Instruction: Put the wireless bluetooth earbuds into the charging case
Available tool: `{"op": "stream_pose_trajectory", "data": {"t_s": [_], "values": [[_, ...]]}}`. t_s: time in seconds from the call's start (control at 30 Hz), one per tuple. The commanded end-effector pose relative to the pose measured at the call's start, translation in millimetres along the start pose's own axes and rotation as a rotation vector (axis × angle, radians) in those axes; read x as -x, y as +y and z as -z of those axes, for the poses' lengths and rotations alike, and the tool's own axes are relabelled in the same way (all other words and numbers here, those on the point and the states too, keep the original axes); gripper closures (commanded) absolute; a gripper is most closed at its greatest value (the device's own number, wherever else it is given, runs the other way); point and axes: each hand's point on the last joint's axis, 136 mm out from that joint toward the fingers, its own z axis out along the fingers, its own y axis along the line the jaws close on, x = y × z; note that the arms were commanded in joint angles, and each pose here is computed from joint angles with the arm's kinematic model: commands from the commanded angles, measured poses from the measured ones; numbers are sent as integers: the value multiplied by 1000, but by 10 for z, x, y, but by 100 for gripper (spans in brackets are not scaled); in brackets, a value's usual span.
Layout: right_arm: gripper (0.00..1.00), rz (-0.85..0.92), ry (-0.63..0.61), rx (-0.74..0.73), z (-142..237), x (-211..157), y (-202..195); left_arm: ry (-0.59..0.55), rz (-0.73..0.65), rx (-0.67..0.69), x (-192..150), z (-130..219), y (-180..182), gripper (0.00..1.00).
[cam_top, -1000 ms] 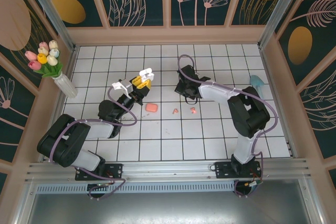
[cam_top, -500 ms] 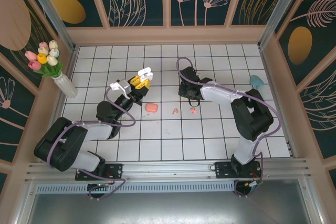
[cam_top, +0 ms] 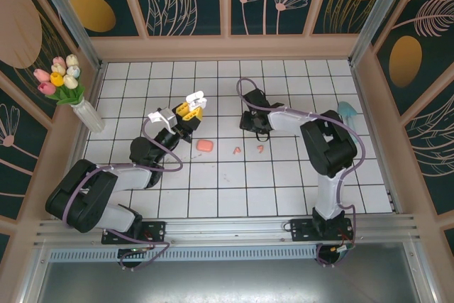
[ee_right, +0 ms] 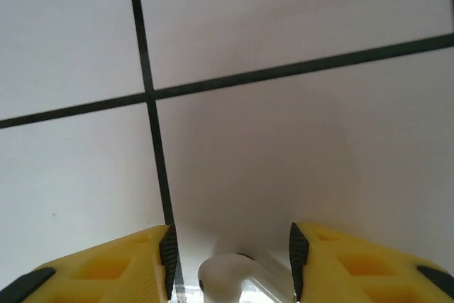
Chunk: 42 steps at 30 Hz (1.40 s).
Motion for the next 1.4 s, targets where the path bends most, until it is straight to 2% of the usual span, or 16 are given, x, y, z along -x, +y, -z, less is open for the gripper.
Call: {"op": "stream_pose_trajectory", "data": {"t_s": [0.0,0.53,0.73,0.93,1.13,1.37], "values": [[51,4,5,74,-27,43,171,-97,-45,-33,268,18,-94,100],[51,-71,50,125,140,-229,120,-106,-32,-36,274,0,-91,100],[48,-67,-10,16,249,-106,5,-110,-29,-38,284,1,-94,100],[42,139,-26,-47,328,31,115,-110,-30,-37,282,2,-94,100],[42,460,18,29,372,14,308,-111,-32,-37,288,5,-95,100],[42,543,82,-34,239,6,233,-114,-33,-38,300,-6,-94,100]]}}
